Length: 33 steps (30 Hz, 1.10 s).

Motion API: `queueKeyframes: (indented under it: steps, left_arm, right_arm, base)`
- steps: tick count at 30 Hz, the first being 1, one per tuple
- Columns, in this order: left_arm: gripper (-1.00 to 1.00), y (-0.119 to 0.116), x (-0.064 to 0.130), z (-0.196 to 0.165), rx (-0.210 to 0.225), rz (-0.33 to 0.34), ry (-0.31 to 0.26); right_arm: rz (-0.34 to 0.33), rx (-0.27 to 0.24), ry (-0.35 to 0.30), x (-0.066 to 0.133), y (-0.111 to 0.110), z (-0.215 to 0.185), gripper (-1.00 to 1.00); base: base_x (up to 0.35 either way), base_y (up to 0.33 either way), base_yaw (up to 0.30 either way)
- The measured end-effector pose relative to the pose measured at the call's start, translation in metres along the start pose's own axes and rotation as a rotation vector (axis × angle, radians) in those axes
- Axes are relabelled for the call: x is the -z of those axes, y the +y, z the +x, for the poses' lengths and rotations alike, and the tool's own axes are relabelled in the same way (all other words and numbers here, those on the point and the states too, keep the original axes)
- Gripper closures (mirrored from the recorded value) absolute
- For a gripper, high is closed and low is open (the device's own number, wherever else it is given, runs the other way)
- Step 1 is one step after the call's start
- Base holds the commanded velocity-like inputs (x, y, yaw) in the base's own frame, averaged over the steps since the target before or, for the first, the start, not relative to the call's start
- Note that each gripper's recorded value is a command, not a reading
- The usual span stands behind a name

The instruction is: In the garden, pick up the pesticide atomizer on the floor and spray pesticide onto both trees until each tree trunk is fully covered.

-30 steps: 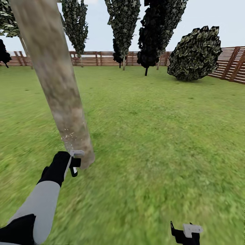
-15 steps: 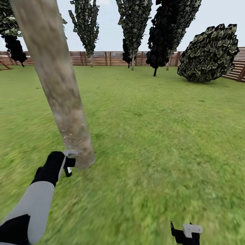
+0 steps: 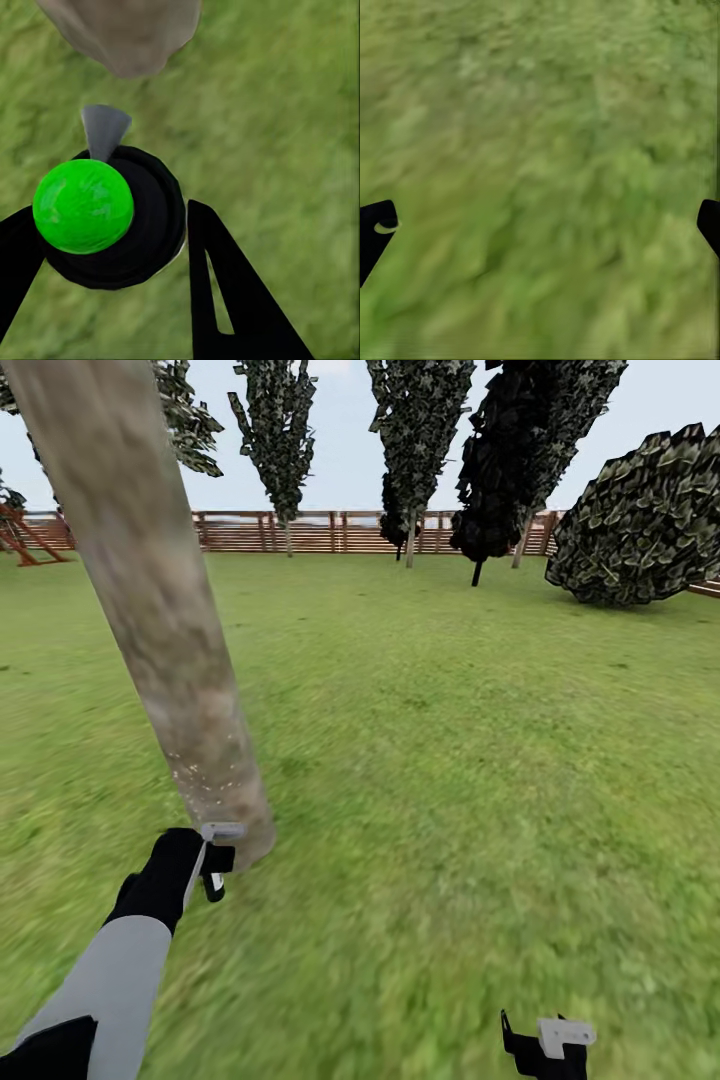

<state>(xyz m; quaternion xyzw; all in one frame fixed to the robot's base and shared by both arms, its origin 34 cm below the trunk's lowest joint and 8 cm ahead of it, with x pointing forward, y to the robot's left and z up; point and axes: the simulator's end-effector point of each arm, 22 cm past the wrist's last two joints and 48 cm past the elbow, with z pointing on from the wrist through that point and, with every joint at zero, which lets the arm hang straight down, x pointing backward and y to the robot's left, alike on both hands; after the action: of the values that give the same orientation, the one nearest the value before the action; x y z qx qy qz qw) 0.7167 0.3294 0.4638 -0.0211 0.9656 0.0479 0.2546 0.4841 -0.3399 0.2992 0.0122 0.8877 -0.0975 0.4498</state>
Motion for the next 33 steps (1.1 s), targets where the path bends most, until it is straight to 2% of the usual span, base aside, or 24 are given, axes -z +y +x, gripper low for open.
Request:
queueKeyframes:
  steps: [4,7,11,15,18,20,22,24,27,29,33]
  left_arm:
    - [1.0,0.011,-0.001,0.004,-0.006,-0.019,0.005]
    - [1.0,0.063,-0.006,0.023,-0.016,-0.097,0.009]
    - [1.0,0.079,-0.011,0.047,-0.018,-0.113,0.026]
    - [1.0,0.074,-0.015,0.059,-0.007,-0.097,0.04]
    - [1.0,0.045,-0.022,0.068,0.039,-0.025,0.05]
    - [1.0,0.034,-0.024,0.063,0.049,-0.002,0.018]
    - [1.0,0.039,-0.025,0.058,0.047,-0.013,-0.007]
    - [1.0,0.044,-0.025,0.057,0.044,-0.021,-0.011]
    - [1.0,0.063,-0.025,0.061,0.035,-0.052,-0.005]
    - [1.0,0.062,-0.028,0.068,0.032,-0.047,0.013]
    - [1.0,0.04,-0.038,0.093,0.03,-0.01,0.07]
  right_arm:
    - [0.0,0.0,0.0,0.0,0.0,0.0,-1.0]
    - [0.0,0.0,0.0,0.0,0.0,0.0,-1.0]
    - [-0.001,0.0,0.0,0.0,0.001,0.0,-1.0]
    - [-0.001,0.0,0.0,0.0,0.001,0.0,-1.0]
    - [-0.001,-0.001,0.0,0.0,0.001,0.0,-1.0]
    - [-0.002,-0.001,0.0,0.0,0.001,0.0,-1.0]
    - [-0.002,0.0,0.0,0.0,0.001,0.0,-1.0]
    - [-0.001,-0.001,0.0,0.0,0.001,0.0,-1.0]
    - [-0.002,-0.001,-0.001,0.0,0.001,0.0,-1.0]
    - [-0.001,0.0,-0.001,0.0,0.001,0.0,-1.0]
    - [-0.001,0.0,0.001,0.0,0.0,0.001,-1.0]
  base:
    - [0.187,-0.211,0.0]
    - [0.187,-0.211,0.131]
    - [0.182,-0.212,0.255]
    - [0.171,-0.212,0.277]
    - [0.171,-0.213,0.278]
    - [0.181,-0.215,0.278]
    - [0.188,-0.215,0.278]
    - [0.19,-0.215,0.228]
    - [0.191,-0.215,0.047]
    - [0.191,-0.215,0.012]
    - [0.191,-0.215,0.002]
